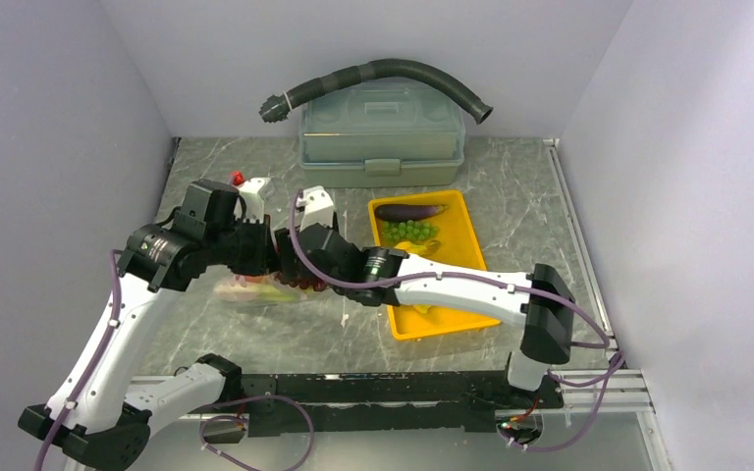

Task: Place the food in the zip-top bag and seal the zipper
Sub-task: Place the fake fruit in the zipper food storage bag.

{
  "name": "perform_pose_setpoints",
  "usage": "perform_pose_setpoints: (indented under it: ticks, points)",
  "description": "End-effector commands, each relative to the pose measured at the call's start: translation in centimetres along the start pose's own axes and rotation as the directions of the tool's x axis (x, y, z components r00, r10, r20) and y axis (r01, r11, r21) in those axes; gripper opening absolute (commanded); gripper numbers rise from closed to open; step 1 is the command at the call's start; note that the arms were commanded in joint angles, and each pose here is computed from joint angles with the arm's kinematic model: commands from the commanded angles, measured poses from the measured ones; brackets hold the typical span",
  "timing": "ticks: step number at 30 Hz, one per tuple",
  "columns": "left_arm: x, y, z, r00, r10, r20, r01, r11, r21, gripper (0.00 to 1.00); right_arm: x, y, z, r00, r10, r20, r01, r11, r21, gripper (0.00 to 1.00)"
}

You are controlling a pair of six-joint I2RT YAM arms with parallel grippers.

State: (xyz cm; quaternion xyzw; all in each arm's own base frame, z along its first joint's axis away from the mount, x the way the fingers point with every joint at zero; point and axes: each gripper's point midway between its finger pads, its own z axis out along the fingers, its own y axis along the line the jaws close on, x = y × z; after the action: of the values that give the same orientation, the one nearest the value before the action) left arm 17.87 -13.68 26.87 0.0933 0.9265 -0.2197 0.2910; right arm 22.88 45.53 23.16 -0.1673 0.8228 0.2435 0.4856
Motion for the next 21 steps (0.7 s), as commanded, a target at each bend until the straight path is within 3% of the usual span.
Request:
perform_pose_setpoints:
  ticks: [1, 11, 21]
  points:
    - [-1.8, -1.8, -1.3, 0.996, -0.001, 0.085, -0.005, 0.997, 0.073, 0.00, -4.9, 0.5, -3.3, 0.993, 0.062, 0.100, -0.055, 0.996, -0.066, 0.73]
    - [-2.3, -1.7, -0.8, 0.995, -0.025, 0.095, 0.019, 0.998, 0.061, 0.00, -5.2, -1.0, -7.1, 0.993, 0.079, 0.087, -0.070, 0.993, -0.100, 0.75]
    - [-2.6, -1.8, -0.6, 0.994, -0.035, 0.099, 0.028, 0.997, 0.068, 0.00, -1.2, -2.1, -9.3, 0.991, 0.134, -0.012, -0.134, 0.978, -0.160, 0.67]
